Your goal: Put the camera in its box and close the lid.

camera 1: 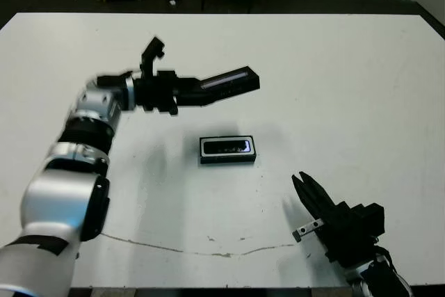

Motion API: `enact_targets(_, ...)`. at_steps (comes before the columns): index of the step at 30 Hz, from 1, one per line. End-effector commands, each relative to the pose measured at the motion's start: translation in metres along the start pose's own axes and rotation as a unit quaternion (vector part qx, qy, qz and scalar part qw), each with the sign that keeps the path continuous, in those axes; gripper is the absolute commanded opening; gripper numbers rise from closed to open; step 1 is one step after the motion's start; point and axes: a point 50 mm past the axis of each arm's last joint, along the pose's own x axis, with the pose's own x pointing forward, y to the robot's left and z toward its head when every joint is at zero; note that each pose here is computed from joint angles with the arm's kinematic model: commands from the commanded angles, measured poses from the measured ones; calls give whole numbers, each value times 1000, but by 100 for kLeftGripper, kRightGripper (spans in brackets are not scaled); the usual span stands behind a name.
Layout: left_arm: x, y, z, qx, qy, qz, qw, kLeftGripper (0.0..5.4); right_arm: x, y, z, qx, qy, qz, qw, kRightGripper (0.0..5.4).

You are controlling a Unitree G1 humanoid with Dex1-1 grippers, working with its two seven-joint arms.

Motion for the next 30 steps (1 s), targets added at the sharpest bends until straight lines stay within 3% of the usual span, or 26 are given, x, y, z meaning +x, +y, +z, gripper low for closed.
enact_targets(1, -1, -8, 3, 43, 63, -10, 997, 224, -10, 2, -9, 7, 35, -9, 999, 0)
enact_targets(8, 5, -30, 9, 155, 154, -18, 976, 224, -11, 2, -10, 9, 33, -10, 999, 0)
enact_targets(12, 10, -37, 10, 183, 175, -14, 967, 224, -11, 4, -10, 6, 32, -10, 999, 0)
enact_targets(18, 21, -44, 8, 192, 194, 34, 962, 224, -10, 3, -11, 4, 31, -11, 999, 0)
enact_targets(30, 31, -52, -1, 132, 227, 62, 963, 224, -9, 3, -12, 7, 16, -10, 1000, 0)
